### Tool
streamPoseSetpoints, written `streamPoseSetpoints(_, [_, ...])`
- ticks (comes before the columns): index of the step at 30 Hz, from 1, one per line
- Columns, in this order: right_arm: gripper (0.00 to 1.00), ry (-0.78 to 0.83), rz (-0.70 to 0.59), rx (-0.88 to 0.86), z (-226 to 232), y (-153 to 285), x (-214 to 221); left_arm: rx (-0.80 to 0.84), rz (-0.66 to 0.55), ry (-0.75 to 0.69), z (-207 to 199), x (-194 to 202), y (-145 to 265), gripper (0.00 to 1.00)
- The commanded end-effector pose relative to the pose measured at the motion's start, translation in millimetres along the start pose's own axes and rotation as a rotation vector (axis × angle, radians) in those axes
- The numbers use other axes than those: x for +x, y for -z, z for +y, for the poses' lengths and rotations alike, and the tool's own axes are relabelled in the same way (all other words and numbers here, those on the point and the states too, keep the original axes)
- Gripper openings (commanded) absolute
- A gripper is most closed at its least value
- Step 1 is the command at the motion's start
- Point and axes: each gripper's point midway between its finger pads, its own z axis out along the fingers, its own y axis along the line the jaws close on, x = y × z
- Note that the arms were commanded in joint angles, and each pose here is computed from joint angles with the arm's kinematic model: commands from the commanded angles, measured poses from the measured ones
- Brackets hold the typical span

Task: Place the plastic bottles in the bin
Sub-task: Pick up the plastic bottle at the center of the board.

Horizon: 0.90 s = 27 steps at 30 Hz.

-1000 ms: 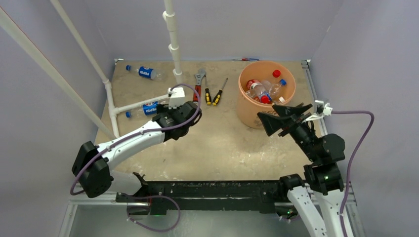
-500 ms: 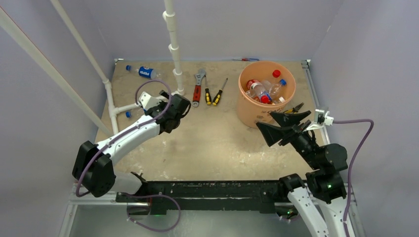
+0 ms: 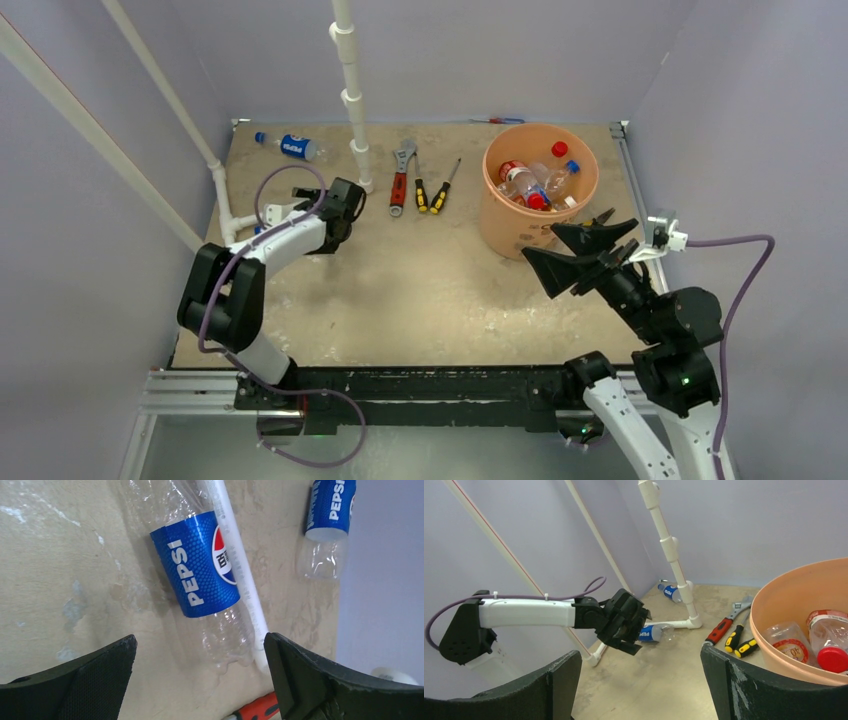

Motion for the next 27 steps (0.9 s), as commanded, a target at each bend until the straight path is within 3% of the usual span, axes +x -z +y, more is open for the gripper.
streamPoseSetpoints(1, [0.93, 0.034, -0.007, 0.011, 3, -3, -14, 0.038, 0.024, 0.149, -33, -2, -13, 0.99])
streamPoseSetpoints(14, [0.91, 0.045, -0.007, 0.040, -1, -1, -16, -0.083, 0.085, 0.113, -15, 19, -63, 0.99])
streamPoseSetpoints(27, [0.91, 0.042, -0.039, 0.054, 2, 8, -23, -0.088, 0.136, 0.091, -6, 35, -72, 0.68])
